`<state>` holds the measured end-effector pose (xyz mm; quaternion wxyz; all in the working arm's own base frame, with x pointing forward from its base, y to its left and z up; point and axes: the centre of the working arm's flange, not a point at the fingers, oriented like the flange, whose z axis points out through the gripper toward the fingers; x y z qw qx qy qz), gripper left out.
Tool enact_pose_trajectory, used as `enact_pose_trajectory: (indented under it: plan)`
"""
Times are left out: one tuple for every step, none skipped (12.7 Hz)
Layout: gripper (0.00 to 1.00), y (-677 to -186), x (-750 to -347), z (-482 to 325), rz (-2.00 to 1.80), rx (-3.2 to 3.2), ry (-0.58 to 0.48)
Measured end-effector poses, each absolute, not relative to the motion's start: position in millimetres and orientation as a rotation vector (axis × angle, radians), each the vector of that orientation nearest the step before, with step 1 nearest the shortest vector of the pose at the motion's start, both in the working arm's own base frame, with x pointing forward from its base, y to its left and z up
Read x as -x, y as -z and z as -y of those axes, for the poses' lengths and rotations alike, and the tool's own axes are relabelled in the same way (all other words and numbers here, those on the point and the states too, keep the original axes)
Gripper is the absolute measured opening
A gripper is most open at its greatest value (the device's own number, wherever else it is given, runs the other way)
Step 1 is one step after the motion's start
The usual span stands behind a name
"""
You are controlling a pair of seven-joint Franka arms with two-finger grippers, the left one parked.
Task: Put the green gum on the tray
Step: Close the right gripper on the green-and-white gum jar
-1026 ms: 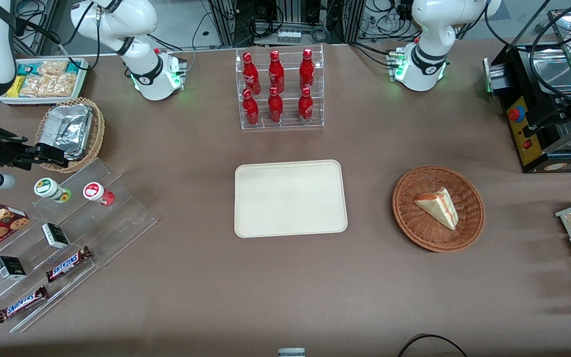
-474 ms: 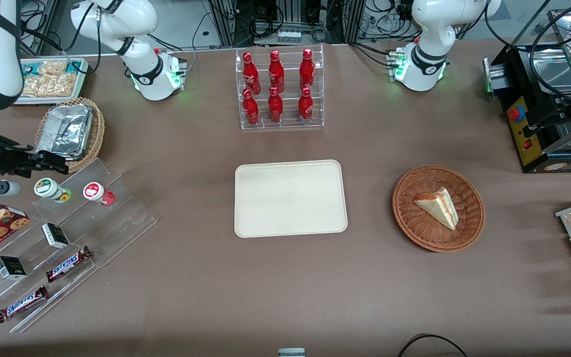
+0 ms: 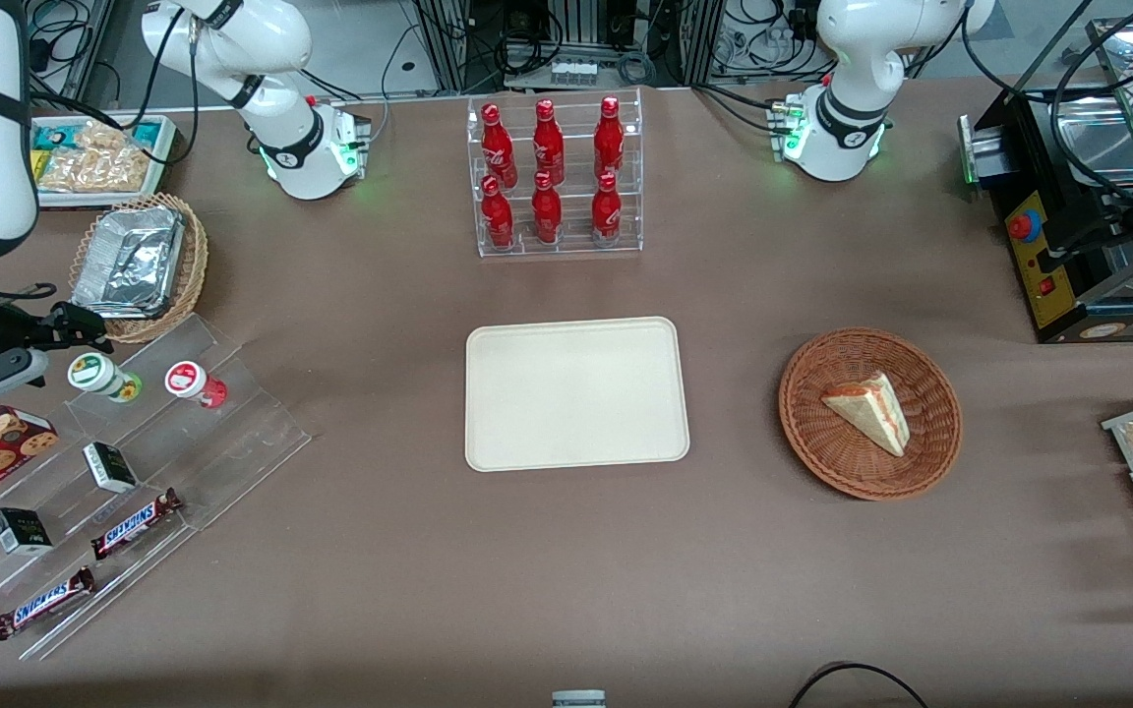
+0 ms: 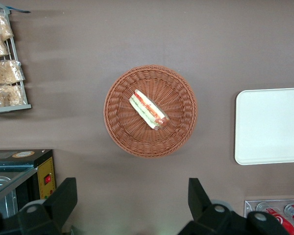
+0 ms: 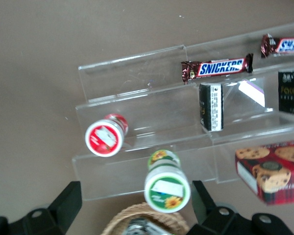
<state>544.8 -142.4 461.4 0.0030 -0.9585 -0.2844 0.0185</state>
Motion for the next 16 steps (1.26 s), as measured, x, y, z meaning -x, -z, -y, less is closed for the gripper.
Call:
enact_pose_trajectory:
  plan:
    - [1.0,-453,-543,149,0.984,2.98,-0.047]
    - [1.0,-445,-540,156,1.056,2.961,-0.033]
    - [1.0,-436,-537,163,1.109,2.95,-0.017]
    - [1.0,-425,-533,169,1.142,2.944,-0.003]
    - [1.0,-415,-528,176,1.162,2.94,0.003]
    - [1.0,-407,-524,180,1.172,2.937,0.005]
    - [1.0,-401,-521,183,1.176,2.936,0.006]
    - [1.0,-396,-519,186,1.179,2.939,0.013]
    - [1.0,-391,-516,188,1.177,2.944,0.02]
    - [1.0,-386,-514,189,1.173,2.948,0.027]
    - [0.96,-380,-511,188,1.169,2.947,0.027]
    - [0.94,-376,-509,188,1.166,2.946,0.024]
    - [0.83,-374,-508,189,1.158,2.945,0.024]
    - [0.7,-374,-507,190,1.144,2.945,0.032]
    - [0.59,-374,-507,190,1.127,2.943,0.043]
    - [0.59,-375,-508,190,1.121,2.942,0.049]
